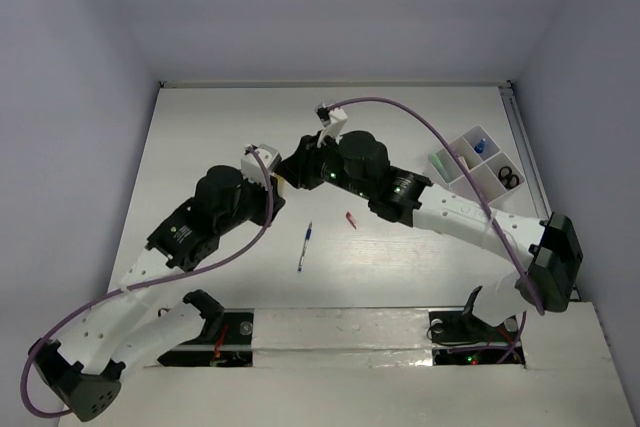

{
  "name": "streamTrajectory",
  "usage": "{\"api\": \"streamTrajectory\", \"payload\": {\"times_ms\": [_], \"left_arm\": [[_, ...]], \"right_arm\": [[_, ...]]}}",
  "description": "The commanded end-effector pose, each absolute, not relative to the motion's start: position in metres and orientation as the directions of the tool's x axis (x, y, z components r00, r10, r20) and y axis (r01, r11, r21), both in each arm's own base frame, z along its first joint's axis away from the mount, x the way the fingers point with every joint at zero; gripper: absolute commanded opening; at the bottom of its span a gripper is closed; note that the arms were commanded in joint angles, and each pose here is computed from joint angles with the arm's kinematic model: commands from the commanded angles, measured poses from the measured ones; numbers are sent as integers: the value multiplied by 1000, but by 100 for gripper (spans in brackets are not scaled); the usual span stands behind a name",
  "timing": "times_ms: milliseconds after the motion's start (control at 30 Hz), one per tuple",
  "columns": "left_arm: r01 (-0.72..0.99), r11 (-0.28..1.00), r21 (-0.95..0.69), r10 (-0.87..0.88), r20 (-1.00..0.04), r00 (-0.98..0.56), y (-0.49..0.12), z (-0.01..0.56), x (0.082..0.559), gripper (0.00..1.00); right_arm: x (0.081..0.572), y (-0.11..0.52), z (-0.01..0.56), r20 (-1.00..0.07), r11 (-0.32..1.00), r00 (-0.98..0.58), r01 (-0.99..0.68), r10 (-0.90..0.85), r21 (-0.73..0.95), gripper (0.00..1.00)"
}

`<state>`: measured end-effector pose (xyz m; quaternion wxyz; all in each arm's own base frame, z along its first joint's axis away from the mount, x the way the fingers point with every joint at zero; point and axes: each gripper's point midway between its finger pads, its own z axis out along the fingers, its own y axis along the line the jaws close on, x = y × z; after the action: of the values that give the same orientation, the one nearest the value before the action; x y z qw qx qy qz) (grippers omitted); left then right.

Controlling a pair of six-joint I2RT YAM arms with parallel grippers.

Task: Sort the stationery into containers
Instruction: Close the pen cap on the pen, then place the pen in the storage box.

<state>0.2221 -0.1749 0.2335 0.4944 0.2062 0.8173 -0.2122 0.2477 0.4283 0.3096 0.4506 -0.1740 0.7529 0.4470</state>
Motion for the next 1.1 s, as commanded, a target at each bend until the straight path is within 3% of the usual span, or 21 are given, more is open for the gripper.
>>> {"api": "streamTrajectory", "payload": {"times_ms": [0, 233, 367, 467, 500, 567, 600, 833, 867, 900, 1067], "left_arm": [[598, 786, -157, -238, -970, 59, -183, 424, 245, 0], [625, 768, -140, -252, -963, 94, -192, 452, 250, 0], [662, 733, -159, -243, -969, 36, -203, 435, 247, 0], [687, 695, -212, -239, -969, -58, -211, 395, 240, 0], [695, 677, -243, -246, -964, -97, -214, 383, 236, 0], [693, 668, -271, -237, -960, -147, -214, 352, 231, 0], [699, 658, -279, -233, -959, -164, -215, 344, 227, 0], [778, 544, -313, -201, -949, -241, -233, 321, 206, 0], [790, 517, -329, -193, -944, -267, -239, 318, 205, 0], [825, 452, -340, -182, -940, -288, -249, 317, 197, 0], [884, 305, -354, -158, -934, -320, -266, 322, 180, 0]], "right_arm": [[170, 417, 176, -592, 558, -784, -580, -186, 593, 0], [156, 413, 149, -544, 571, -818, -540, -185, 618, 0], [174, 397, 176, -617, 611, -780, -538, -101, 581, 0], [209, 374, 212, -671, 624, -741, -524, 1, 580, 21], [217, 360, 235, -698, 619, -715, -529, 43, 580, 39], [249, 324, 270, -748, 643, -652, -521, 125, 562, 53], [249, 307, 298, -778, 625, -605, -545, 169, 559, 64], [234, 279, 358, -885, 509, -442, -733, 149, 451, 84], [229, 283, 360, -891, 472, -434, -762, 136, 443, 86], [210, 295, 366, -899, 347, -427, -833, 96, 432, 88], [197, 309, 384, -937, 188, -342, -918, 76, 350, 95]]}}
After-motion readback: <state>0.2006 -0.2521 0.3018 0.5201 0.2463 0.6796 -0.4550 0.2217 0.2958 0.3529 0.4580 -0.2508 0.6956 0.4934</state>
